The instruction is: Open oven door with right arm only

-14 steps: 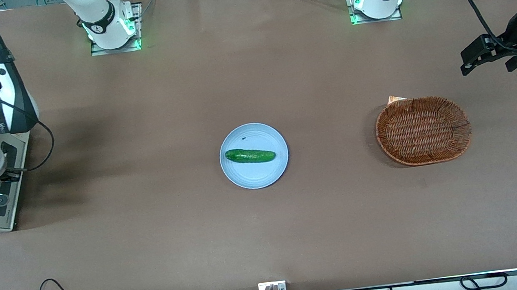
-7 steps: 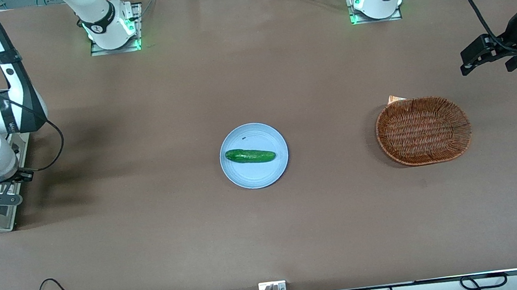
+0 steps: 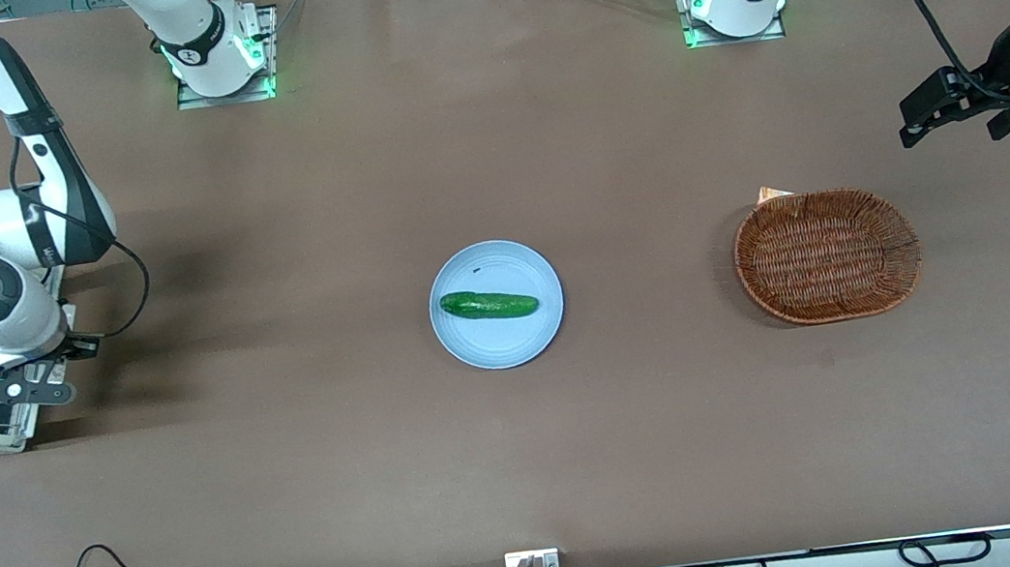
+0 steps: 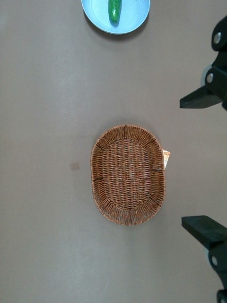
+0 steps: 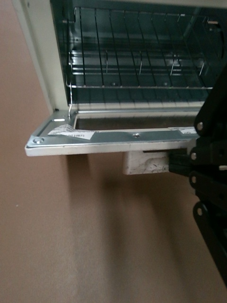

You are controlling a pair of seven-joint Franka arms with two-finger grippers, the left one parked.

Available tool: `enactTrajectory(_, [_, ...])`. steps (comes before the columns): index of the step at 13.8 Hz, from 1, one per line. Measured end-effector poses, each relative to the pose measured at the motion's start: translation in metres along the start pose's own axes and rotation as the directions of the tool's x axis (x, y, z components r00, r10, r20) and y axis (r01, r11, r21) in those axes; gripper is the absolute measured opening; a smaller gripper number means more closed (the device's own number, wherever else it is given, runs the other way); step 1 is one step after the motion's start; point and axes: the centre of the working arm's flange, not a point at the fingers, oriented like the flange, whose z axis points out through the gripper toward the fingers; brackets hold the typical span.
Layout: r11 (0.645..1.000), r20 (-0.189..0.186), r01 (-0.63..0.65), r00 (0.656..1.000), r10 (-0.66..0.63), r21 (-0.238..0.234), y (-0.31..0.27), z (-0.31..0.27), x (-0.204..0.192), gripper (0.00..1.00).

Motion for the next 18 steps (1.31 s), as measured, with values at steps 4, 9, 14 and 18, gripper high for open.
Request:
enactTrajectory(4, [1.000, 0.005, 0.000, 1.000, 0.000, 0.020, -0.009, 0.008, 0.000, 0.01])
enactTrajectory(9, [1.000, 0.008, 0.009, 1.000, -0.009, 0.029, -0.018, 0.016, 0.000, 0.01])
enactTrajectory(14, [0.999, 0.010, 0.023, 1.000, -0.023, 0.044, -0.031, 0.030, 0.000, 0.01])
enactTrajectory(18, [0.998, 0.012, 0.033, 0.999, -0.034, 0.053, -0.039, 0.039, -0.001, 0.01])
